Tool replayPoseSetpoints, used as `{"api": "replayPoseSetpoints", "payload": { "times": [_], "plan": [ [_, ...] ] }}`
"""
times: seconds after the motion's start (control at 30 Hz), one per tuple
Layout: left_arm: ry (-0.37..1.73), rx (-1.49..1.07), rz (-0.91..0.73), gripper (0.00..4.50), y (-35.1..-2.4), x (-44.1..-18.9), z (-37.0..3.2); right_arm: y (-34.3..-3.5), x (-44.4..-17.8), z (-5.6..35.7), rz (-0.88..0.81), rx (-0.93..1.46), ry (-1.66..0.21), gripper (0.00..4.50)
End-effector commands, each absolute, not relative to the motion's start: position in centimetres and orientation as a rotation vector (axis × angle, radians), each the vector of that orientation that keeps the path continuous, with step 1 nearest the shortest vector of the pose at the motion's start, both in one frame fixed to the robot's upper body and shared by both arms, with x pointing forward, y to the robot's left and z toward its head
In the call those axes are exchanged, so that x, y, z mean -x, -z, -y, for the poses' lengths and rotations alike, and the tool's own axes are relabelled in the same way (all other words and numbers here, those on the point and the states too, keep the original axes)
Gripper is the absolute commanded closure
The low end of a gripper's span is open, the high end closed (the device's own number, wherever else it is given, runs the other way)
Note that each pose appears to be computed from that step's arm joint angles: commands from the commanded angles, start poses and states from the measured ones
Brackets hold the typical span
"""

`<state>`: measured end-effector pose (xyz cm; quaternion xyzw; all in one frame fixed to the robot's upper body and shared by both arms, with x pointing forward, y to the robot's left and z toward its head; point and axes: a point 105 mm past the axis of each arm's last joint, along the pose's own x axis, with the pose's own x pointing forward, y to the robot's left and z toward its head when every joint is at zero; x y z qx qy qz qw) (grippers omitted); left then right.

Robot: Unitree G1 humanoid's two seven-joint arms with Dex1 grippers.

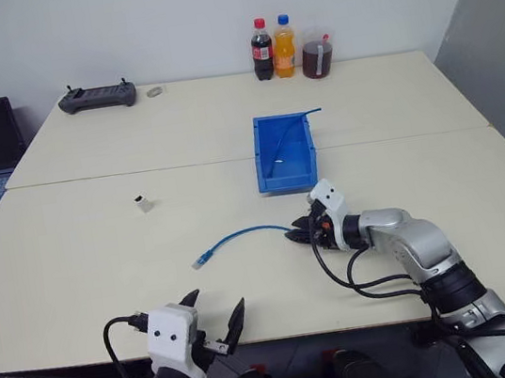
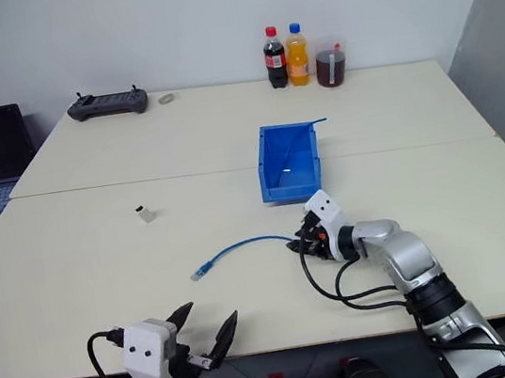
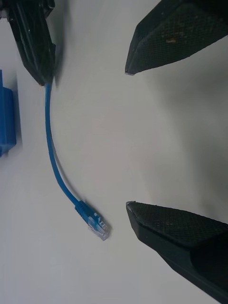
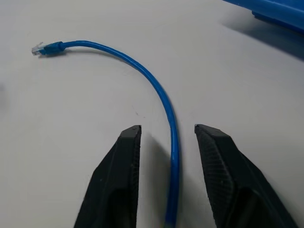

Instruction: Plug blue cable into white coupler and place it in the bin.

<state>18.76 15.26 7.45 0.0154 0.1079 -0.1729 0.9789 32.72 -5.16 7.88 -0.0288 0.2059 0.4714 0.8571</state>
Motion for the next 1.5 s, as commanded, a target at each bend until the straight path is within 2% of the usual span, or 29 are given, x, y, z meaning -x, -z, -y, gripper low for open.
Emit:
{"api": "replayPoseSetpoints", "payload": {
  "times": [0.03, 0.23, 0.4, 0.6, 0.73, 0.9, 1.1, 1.2, 1.5],
  "plan": [
    [0.347, -0.044, -0.178, 0.00, -8.7, -19.1, -15.3, -10.1, -32.3, 6.4, -0.368, 0.041, -1.001, 1.63],
    [0.348, -0.147, -0.173, 0.00, -10.0, -20.9, -19.1, -13.6, -31.0, 8.0, -0.285, -0.042, -1.063, 0.21],
    [0.380, -0.087, -0.227, 0.00, -10.4, -22.6, -21.9, -14.0, -29.6, 8.3, -0.292, -0.055, -1.121, 0.21],
    [0.664, -0.158, -0.305, 0.00, -9.8, -25.1, -21.2, -13.8, -30.5, 8.5, -0.291, -0.065, -1.087, 0.21],
    [0.723, -0.214, -0.333, 0.00, -9.3, -27.1, -22.2, -14.2, -29.7, 8.2, -0.285, -0.043, -1.124, 0.21],
    [0.776, -0.242, -0.378, 0.00, -8.2, -27.6, -23.4, -15.0, -28.0, 8.5, -0.297, -0.022, -1.204, 0.21],
    [0.863, -0.288, -0.404, 0.00, -6.9, -27.9, -23.0, -15.5, -27.2, 8.7, -0.295, 0.008, -1.254, 0.21],
    [0.873, -0.290, -0.405, 0.49, -6.6, -28.0, -23.1, -15.5, -26.9, 8.8, -0.304, 0.043, -1.271, 0.16],
    [0.891, -0.285, -0.390, 2.33, -6.6, -28.8, -23.2, -15.1, -27.9, 9.6, -0.295, 0.068, -1.193, 0.16]
  ]
}}
